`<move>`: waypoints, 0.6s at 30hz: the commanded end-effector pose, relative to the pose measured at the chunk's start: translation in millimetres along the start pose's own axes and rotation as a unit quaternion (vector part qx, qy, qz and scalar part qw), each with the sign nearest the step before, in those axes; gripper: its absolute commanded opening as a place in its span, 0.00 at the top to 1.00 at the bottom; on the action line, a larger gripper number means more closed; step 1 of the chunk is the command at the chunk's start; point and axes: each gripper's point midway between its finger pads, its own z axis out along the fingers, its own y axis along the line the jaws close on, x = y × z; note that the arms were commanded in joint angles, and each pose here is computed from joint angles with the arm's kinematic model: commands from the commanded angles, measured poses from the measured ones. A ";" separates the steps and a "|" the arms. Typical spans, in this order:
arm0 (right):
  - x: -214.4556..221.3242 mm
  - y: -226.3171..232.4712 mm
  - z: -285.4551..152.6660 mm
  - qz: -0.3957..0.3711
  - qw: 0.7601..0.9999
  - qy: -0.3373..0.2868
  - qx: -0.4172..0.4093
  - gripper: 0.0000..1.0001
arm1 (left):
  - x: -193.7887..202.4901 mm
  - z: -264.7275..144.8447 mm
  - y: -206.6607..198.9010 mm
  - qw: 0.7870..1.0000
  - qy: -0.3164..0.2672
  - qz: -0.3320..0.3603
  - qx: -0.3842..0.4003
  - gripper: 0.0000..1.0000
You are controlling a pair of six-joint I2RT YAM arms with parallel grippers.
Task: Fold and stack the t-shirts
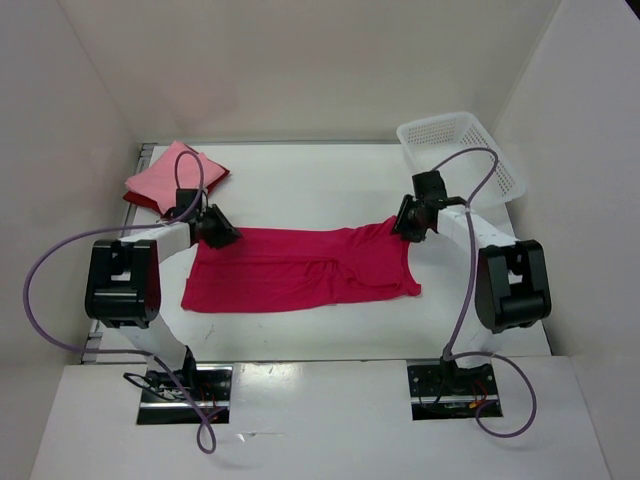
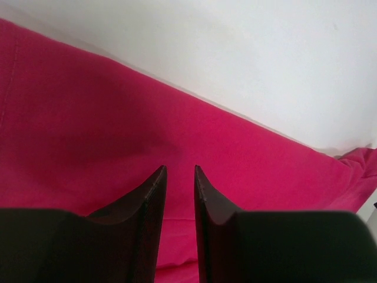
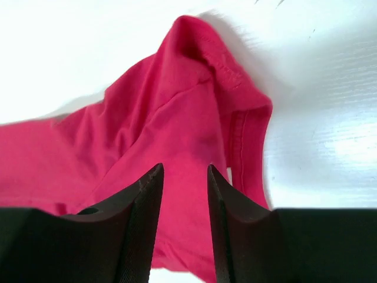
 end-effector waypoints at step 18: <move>-53.8 -13.5 43.3 0.075 0.992 -0.097 0.021 0.86 | -29.5 20.6 42.8 0.996 -0.020 -0.076 -0.035 0.67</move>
